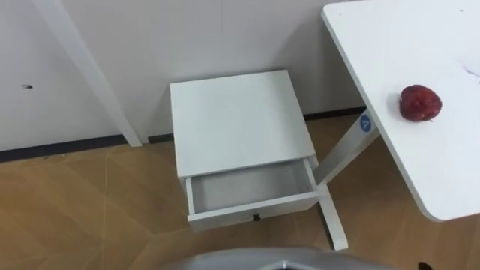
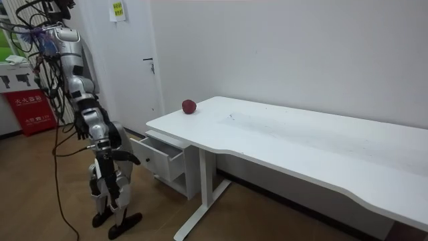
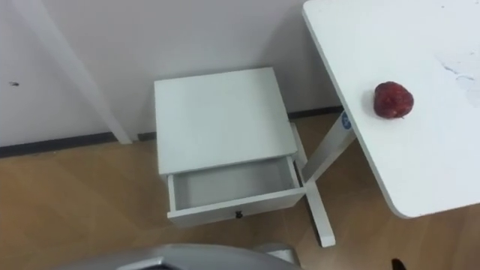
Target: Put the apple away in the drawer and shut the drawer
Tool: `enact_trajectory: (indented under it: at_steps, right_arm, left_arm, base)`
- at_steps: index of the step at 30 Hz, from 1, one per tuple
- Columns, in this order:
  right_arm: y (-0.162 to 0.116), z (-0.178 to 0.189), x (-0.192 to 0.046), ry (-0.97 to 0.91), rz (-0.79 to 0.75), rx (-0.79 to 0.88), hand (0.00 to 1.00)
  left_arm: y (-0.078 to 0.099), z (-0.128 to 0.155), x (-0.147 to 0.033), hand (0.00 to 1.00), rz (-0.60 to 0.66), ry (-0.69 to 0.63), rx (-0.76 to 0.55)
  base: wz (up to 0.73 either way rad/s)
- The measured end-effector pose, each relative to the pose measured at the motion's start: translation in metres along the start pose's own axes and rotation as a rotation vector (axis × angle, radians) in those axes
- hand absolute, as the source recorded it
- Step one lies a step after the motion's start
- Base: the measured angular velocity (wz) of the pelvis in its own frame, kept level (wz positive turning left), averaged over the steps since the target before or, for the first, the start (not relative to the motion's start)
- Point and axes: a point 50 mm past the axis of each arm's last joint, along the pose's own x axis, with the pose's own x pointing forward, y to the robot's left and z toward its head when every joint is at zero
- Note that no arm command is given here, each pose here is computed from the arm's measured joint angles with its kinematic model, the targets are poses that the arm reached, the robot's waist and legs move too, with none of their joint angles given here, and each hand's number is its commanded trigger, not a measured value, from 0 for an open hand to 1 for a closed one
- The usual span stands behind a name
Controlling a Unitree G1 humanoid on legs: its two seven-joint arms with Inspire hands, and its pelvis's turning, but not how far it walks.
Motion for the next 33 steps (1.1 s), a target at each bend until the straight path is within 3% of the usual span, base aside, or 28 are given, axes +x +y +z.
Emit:
enact_trajectory:
  at_steps: [10,17,25,33]
  right_arm:
    - [0.042,0.036,-0.010,-0.116,0.010,0.116,0.00]
    - [0.082,0.074,-0.033,-0.268,0.102,0.188,0.00]
    - [0.140,0.118,-0.100,-0.632,0.275,0.137,0.00]
    - [0.171,0.115,-0.144,-0.845,0.415,0.035,0.00]
  left_arm:
    - [0.009,0.002,0.001,0.00,0.020,-0.027,0.000]
    - [0.015,0.008,0.001,0.00,0.035,-0.073,-0.006]
    - [0.019,0.015,0.000,0.00,0.044,-0.146,-0.001]
    - [0.009,0.020,-0.002,0.00,0.008,-0.185,0.084]
  base:
    - [-0.11]
    - [0.00]
    - [-0.01]
    - [0.00]
